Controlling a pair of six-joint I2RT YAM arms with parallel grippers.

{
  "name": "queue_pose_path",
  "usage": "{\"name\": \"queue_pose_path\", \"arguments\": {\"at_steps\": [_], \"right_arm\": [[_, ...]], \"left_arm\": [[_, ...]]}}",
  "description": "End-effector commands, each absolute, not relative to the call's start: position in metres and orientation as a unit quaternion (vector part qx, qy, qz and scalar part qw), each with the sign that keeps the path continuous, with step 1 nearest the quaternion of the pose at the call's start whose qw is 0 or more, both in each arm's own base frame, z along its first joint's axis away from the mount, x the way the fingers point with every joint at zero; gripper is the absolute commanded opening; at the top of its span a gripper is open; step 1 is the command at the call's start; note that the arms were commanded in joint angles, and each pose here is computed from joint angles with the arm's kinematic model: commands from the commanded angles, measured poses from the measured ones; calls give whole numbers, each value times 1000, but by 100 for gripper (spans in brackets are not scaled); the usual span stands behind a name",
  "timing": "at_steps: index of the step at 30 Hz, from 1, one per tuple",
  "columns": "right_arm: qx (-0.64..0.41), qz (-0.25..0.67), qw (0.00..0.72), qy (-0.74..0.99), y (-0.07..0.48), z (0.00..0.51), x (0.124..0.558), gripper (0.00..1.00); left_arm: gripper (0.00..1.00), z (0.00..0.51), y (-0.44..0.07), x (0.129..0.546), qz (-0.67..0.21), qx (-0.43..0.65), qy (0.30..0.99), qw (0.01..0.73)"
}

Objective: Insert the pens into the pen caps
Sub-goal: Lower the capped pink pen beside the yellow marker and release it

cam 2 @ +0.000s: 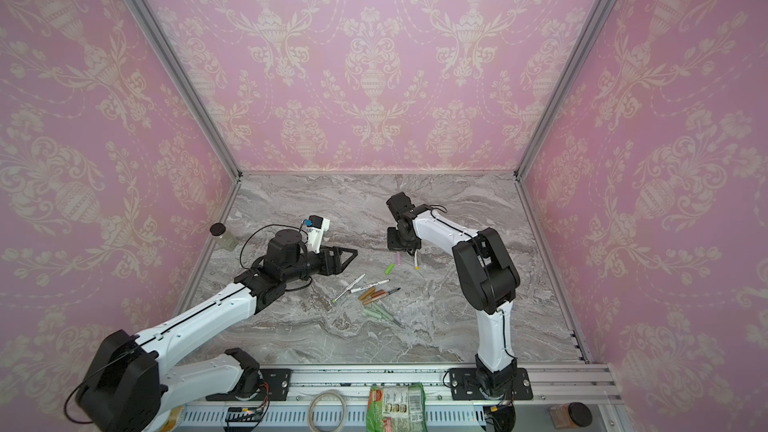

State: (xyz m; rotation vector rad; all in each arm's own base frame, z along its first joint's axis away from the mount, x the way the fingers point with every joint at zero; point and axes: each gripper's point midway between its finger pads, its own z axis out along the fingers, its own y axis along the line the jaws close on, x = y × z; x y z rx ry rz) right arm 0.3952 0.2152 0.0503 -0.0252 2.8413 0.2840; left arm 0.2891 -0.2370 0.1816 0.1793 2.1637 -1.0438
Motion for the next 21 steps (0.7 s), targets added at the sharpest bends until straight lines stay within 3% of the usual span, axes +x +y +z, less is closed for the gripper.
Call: {"name": "queue_pose_path", "arguments": {"at_steps": [1,11,21], "right_arm": [[1,84,125,989,209,32,392,0],[10,68,117,991,200,20,389,1],[18,53,114,992,193,14,387,14]], "left_arm": [[79,190,-240,292,-412,74,834,358],[79,194,-240,294,-413,70,832,364],[79,195,-239,296,-412,67,832,365]]}}
